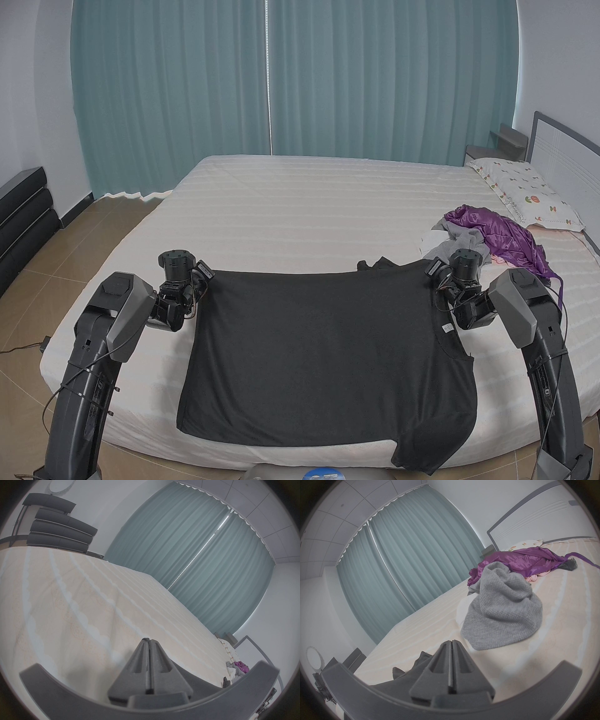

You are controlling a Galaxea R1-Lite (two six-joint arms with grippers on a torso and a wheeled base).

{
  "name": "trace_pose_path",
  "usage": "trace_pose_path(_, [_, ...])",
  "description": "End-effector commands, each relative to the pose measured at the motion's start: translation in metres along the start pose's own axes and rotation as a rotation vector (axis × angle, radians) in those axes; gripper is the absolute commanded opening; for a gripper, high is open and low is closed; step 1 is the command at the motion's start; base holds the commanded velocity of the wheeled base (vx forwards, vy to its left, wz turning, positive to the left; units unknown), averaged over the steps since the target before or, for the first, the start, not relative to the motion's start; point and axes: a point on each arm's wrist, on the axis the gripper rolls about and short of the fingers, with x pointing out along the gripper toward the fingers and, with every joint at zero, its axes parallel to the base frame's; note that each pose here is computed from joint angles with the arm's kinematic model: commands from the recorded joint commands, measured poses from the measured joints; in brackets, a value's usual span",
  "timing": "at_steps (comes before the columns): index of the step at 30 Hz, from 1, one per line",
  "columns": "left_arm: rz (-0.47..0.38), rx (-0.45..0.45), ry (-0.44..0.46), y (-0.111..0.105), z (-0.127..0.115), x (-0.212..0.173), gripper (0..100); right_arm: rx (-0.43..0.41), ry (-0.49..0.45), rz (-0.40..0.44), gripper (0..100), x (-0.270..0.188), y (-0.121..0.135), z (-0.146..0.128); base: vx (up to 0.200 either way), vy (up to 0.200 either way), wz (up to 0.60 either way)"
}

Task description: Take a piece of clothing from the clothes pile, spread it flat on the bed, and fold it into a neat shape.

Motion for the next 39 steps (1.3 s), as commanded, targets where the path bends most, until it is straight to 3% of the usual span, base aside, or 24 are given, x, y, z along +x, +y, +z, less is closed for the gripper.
trace_pose_path(1, [0.003, 0.001, 0.008, 0.002, -0.005, 0.001, 0, -0.004, 0.021, -0.013, 0, 0.002, -0.007, -0.014, 0.0, 0.0, 0.0])
trace_pose_path(10, [0.011, 0.004, 0.021, 0.003, -0.007, 0.001, 0, -0.008, 0.037, -0.036, 0, 0.002, -0.012, -0.022, 0.0, 0.0, 0.0])
trace_pose_path(11, [0.014, 0.004, 0.024, 0.003, -0.007, 0.001, 100, -0.01, 0.039, -0.035, 0, 0.002, -0.012, -0.023, 0.0, 0.0, 0.0])
trace_pose_path(12, [0.014, 0.004, 0.024, 0.003, -0.007, 0.001, 100, -0.01, 0.043, -0.038, 0, 0.001, -0.013, -0.025, 0.0, 0.0, 0.0])
trace_pose_path(13, [0.015, 0.005, 0.027, 0.003, -0.008, 0.001, 100, -0.011, 0.045, -0.039, 100, 0.002, -0.014, -0.026, 0.0, 0.0, 0.0])
trace_pose_path(18, [0.013, 0.003, 0.025, 0.002, -0.007, 0.001, 100, -0.005, 0.03, -0.033, 100, 0.001, -0.011, -0.02, 0.0, 0.0, 0.0])
trace_pose_path(24, [0.028, -0.001, 0.019, 0.003, -0.006, -0.002, 100, 0.015, 0.024, -0.047, 100, -0.02, -0.009, 0.014, 0.0, 0.0, 0.0])
trace_pose_path(26, [0.043, -0.027, -0.024, -0.003, 0.009, -0.014, 100, 0.026, 0.024, -0.042, 100, -0.044, -0.007, 0.031, 0.0, 0.0, 0.0])
trace_pose_path(32, [0.019, -0.065, -0.022, -0.018, 0.045, -0.074, 100, 0.07, 0.145, 0.005, 100, -0.117, 0.0, 0.048, 0.0, 0.0, 0.0])
trace_pose_path(33, [0.008, -0.063, 0.021, -0.022, 0.053, -0.102, 100, 0.093, 0.188, 0.021, 100, -0.149, 0.004, 0.052, 0.0, 0.0, 0.0])
trace_pose_path(39, [0.015, -0.06, 0.138, -0.019, 0.058, -0.185, 100, 0.106, 0.306, 0.012, 100, -0.231, 0.003, 0.044, 0.0, 0.0, 0.0])
